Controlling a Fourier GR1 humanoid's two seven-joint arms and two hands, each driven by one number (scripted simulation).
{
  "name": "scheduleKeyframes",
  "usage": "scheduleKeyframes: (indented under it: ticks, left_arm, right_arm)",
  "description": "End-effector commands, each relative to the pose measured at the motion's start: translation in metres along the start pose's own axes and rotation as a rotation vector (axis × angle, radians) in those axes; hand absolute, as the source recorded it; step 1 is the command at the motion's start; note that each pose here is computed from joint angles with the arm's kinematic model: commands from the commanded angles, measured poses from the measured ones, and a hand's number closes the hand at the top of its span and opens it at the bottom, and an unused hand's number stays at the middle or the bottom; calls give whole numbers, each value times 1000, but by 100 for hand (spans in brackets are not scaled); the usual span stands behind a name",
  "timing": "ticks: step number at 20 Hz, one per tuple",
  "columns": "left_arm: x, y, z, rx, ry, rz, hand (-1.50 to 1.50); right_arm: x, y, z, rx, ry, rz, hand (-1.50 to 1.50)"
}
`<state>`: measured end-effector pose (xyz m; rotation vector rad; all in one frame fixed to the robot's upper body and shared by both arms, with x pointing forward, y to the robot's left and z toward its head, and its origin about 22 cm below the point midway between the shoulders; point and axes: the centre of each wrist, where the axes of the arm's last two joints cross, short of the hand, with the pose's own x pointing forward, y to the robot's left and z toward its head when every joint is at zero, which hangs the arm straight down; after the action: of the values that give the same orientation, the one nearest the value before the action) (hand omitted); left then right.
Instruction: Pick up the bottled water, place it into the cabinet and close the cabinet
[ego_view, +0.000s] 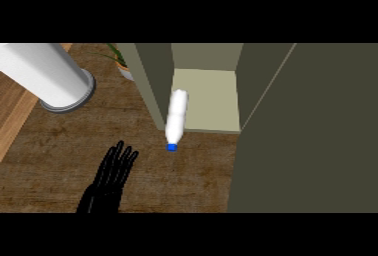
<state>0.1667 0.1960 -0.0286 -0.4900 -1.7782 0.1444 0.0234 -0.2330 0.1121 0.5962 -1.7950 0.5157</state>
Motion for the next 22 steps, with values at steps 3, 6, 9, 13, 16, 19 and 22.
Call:
scheduleKeyframes:
  ticks: [3,6,9,13,16,19,22]
  left_arm:
    - [34,39,25,12,-35,-20,-150]
    - [48,53,47,10,-41,-47,-150]
    - [60,65,58,-7,-43,-40,-150]
    - [78,82,65,-36,-38,-46,-150]
    - [86,96,70,-57,-31,-50,-150]
    - [91,100,65,-71,-43,-60,-150]
    - [93,104,67,-79,-33,-44,-150]
  right_arm:
    - [45,0,-27,228,-49,205,150]
    - [46,6,-32,194,-58,159,150]
    - [42,11,-37,194,-33,102,150]
    - [28,16,-44,208,20,47,150]
    - [30,14,-51,288,18,61,150]
    - [26,9,-63,375,-14,135,150]
    - [18,6,-73,432,1,159,150]
